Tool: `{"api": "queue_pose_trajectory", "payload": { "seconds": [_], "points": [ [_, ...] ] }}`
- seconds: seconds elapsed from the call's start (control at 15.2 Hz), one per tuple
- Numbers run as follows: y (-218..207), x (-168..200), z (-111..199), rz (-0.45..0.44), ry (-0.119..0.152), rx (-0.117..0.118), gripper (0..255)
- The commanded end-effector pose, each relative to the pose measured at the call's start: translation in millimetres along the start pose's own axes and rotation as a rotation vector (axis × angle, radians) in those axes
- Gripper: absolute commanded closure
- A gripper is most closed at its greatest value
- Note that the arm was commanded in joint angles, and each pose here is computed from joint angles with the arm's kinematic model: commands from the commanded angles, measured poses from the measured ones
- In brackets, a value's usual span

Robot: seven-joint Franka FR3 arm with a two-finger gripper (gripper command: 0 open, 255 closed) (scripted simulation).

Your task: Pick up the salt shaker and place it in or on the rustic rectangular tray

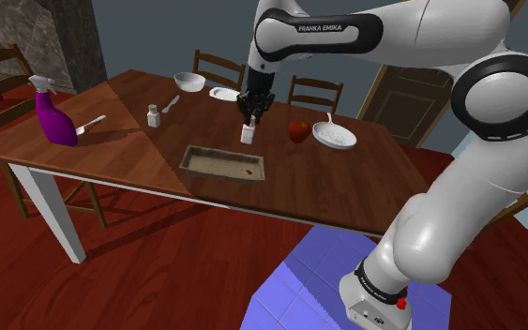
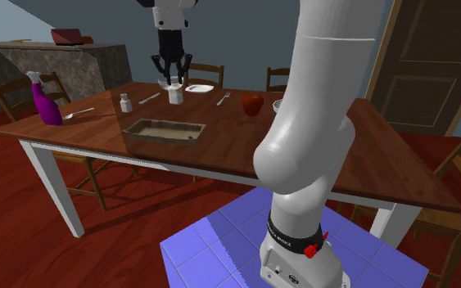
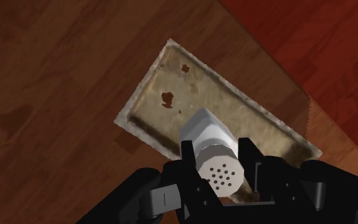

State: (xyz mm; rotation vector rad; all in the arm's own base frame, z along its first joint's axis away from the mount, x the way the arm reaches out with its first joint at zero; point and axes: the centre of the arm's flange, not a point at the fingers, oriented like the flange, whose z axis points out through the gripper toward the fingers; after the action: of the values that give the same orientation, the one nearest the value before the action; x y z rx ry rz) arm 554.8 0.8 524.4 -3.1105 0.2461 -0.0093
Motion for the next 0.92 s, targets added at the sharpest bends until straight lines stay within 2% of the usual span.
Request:
{"api": "queue_pose_trajectory", "payload": {
  "seconds": [0.0,0.13,0.86],
  "points": [
    [-18,24,-3,0.000,0.000,0.001,255],
    [-42,55,-8,0.000,0.000,0.001,255],
    [-40,55,50,0.000,0.000,0.001,255]
  ]
}}
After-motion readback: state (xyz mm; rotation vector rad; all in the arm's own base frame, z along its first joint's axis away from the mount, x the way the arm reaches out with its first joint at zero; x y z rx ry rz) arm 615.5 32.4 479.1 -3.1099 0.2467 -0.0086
